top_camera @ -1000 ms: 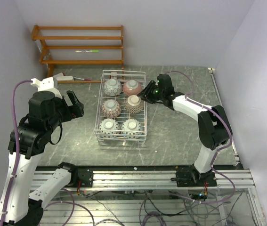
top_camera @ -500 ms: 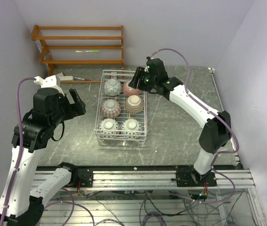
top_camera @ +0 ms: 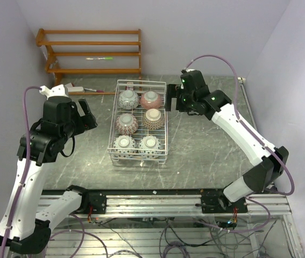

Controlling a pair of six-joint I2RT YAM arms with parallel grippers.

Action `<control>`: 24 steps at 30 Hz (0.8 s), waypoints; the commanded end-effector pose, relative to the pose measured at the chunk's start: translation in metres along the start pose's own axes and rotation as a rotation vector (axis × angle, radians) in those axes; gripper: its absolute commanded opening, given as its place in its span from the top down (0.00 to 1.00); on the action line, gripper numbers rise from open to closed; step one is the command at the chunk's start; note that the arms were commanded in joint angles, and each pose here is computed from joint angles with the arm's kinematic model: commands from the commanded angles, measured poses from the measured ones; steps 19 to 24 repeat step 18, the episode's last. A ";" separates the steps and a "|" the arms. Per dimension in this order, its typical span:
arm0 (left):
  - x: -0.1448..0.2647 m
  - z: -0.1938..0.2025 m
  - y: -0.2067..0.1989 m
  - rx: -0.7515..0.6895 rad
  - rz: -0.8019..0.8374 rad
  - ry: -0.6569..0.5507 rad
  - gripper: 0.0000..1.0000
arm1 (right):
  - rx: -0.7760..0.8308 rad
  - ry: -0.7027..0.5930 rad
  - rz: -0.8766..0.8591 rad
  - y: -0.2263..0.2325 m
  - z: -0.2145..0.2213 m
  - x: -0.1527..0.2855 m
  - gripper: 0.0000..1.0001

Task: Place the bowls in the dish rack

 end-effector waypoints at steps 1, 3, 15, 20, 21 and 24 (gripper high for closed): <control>0.010 -0.012 -0.001 0.020 0.006 -0.059 0.01 | 0.015 0.074 0.092 -0.024 0.027 0.017 0.00; 0.009 -0.012 -0.002 0.013 0.017 -0.060 0.01 | -0.002 0.083 0.118 -0.034 0.033 0.022 0.00; 0.003 -0.008 -0.010 -0.017 0.077 -0.051 0.00 | -0.099 0.125 0.291 -0.107 0.061 0.039 0.00; 0.004 -0.008 -0.015 -0.022 0.115 -0.052 0.00 | -0.101 0.139 0.300 -0.110 0.065 0.037 0.00; 0.004 -0.008 -0.015 -0.022 0.115 -0.052 0.00 | -0.101 0.139 0.300 -0.110 0.065 0.037 0.00; 0.004 -0.008 -0.015 -0.022 0.115 -0.052 0.00 | -0.101 0.139 0.300 -0.110 0.065 0.037 0.00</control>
Point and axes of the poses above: each gripper's point midway between its finger pads, its own x axis back along the fingers, its own y axis along the line the jaws close on, z = x × y, the point moved 3 cm from there along x, back along the fingers, and after that the axes turned 12 degrees about x, right-handed, at the moved point
